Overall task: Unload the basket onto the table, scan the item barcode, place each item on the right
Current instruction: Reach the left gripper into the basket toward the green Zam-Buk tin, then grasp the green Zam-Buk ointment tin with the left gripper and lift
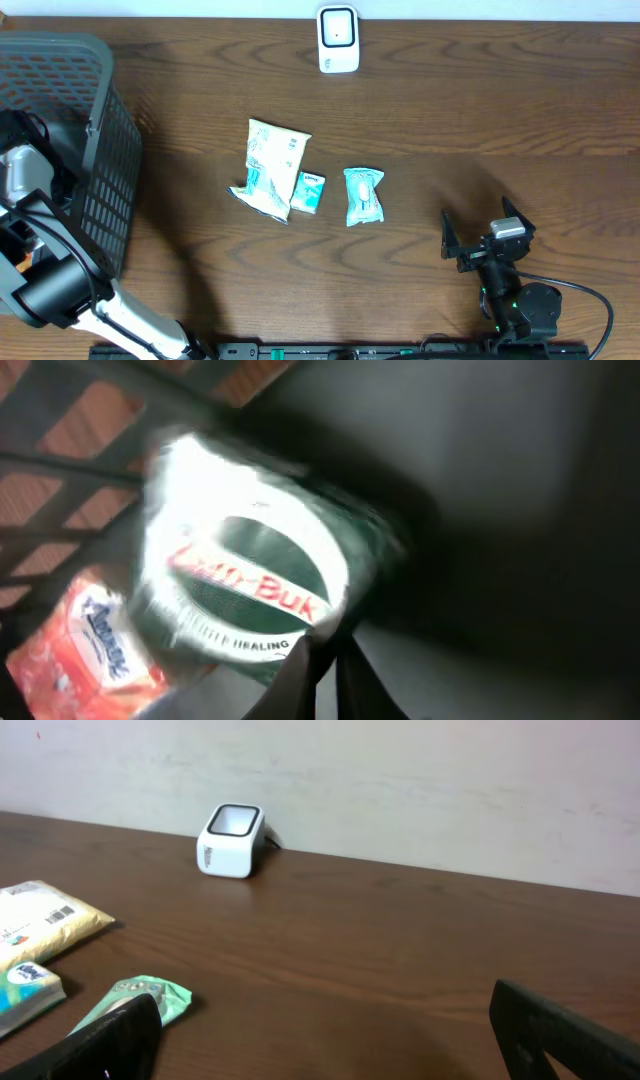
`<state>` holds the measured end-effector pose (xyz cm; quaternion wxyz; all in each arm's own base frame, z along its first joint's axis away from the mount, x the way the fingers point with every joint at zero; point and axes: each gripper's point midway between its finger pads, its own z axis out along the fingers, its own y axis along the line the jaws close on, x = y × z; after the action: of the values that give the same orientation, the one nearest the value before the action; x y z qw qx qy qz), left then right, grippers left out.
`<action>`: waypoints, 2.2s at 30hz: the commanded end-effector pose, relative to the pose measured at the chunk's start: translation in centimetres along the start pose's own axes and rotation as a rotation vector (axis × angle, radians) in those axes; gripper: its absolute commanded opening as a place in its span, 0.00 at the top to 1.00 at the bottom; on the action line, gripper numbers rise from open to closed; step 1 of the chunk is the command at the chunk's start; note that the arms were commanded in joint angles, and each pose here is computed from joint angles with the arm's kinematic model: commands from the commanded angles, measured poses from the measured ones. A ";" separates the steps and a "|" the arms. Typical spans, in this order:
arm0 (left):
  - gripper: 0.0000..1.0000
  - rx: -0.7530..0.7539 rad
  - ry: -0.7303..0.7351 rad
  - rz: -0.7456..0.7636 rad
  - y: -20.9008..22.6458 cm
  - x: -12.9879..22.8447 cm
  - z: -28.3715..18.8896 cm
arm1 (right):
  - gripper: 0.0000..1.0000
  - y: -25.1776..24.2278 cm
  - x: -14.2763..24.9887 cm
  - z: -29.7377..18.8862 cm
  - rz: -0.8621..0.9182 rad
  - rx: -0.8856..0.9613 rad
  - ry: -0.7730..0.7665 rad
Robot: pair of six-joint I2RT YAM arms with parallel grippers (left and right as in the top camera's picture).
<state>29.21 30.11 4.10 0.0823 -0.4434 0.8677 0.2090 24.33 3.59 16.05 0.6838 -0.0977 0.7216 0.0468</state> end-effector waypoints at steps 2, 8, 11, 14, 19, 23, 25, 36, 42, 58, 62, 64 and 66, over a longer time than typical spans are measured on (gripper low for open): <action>0.93 0.068 0.014 -0.038 -0.9 1.2 -1.6 | 0.01 -0.2 0.2 0.0 0.007 0.009 0.005; 0.93 0.090 -0.097 -0.148 0.4 -0.7 -6.0 | 0.01 -0.2 0.2 0.0 0.007 0.009 0.005; 0.93 0.027 -0.103 -0.219 2.1 -0.6 -6.3 | 0.01 -0.2 0.2 0.0 0.007 0.009 0.005; 0.93 -0.047 -0.099 -0.221 3.6 -0.4 -5.8 | 0.01 -0.2 0.2 0.0 0.007 0.009 0.005; 0.48 -0.120 -0.077 -0.238 5.5 0.0 -4.6 | 0.01 -0.2 0.2 0.0 0.007 0.009 0.005; 0.12 -0.129 -0.076 -0.262 6.3 -0.5 -3.4 | 0.01 -0.2 0.2 0.0 0.007 0.009 0.005; 0.08 -0.131 -0.079 -0.245 6.5 -0.7 -3.0 | 0.01 -0.2 0.2 0.0 0.007 0.009 0.005; 0.07 -0.024 -0.055 -0.162 3.8 -1.1 -0.6 | 0.01 -0.2 0.2 0.0 0.007 0.009 0.005; 0.07 -0.011 -0.068 -0.140 3.5 -1.5 -0.5 | 0.01 -0.2 0.2 0.0 0.007 0.009 0.005; 0.16 -0.018 -0.036 -0.128 2.8 -0.9 1.6 | 0.01 -0.2 0.2 0.0 0.007 0.009 0.005; 0.18 -0.017 -0.039 -0.128 2.8 -1.0 1.6 | 0.01 -0.2 0.2 0.0 0.007 0.009 0.005; 0.21 -0.017 -0.040 -0.129 2.8 -1.0 1.6 | 0.01 -0.2 0.2 0.0 0.007 0.009 0.005; 0.28 -0.017 -0.040 -0.129 2.8 -1.0 1.6 | 0.01 -0.2 0.2 0.0 0.007 0.009 0.005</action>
<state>27.47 32.94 4.14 0.1129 -0.4983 0.8307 0.2212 24.33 3.58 16.05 0.6838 -0.0976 0.7216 0.0467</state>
